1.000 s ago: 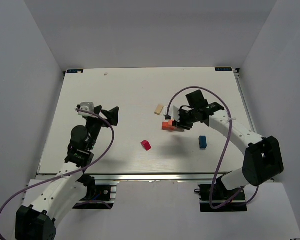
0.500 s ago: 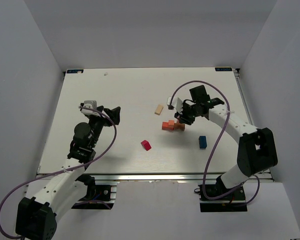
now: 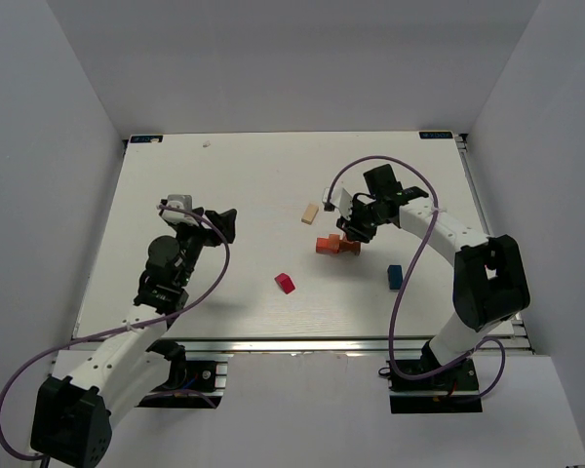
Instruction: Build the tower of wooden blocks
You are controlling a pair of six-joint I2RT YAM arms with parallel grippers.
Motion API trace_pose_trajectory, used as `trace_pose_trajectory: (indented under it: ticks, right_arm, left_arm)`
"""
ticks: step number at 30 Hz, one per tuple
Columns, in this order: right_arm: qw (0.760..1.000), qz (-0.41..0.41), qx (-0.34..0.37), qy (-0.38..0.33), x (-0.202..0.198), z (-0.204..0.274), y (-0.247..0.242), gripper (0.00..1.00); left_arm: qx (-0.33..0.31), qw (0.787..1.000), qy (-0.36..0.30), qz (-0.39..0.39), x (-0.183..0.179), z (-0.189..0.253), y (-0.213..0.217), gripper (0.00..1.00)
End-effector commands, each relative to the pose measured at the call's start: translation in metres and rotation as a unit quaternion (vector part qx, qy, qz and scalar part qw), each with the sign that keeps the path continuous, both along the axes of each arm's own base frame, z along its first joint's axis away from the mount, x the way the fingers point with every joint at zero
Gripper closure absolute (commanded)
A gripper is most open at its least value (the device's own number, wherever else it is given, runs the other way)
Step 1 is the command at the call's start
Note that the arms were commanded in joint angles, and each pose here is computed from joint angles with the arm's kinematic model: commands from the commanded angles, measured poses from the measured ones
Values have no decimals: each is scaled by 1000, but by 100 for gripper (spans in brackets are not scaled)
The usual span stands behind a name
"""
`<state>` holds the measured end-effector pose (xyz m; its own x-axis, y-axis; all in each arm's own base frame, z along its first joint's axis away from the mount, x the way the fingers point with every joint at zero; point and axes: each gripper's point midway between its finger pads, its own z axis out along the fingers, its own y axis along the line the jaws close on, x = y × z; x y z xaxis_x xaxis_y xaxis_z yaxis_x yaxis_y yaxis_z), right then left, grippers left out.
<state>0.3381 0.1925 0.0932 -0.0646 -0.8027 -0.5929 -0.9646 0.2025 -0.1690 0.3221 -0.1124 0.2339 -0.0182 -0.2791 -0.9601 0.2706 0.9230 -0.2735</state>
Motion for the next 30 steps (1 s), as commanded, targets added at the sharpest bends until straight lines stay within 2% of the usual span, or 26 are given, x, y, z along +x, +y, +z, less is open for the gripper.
trace_pose_trajectory:
  ticks: [1,18,30]
  right_arm:
    - [1000,2,10,-14,7,7,6,79]
    - [1000,24,-13,-12,0,-6,11,80]
    - [999,27,-24,-14,-2,-10,10,78]
  left_arm:
    - [-6,1000,-28,3,5,25,0,2]
    - [-1,1000,-20,0,9,24,-2,2]
    - [4,1000,12,5,21,13,-5,2]
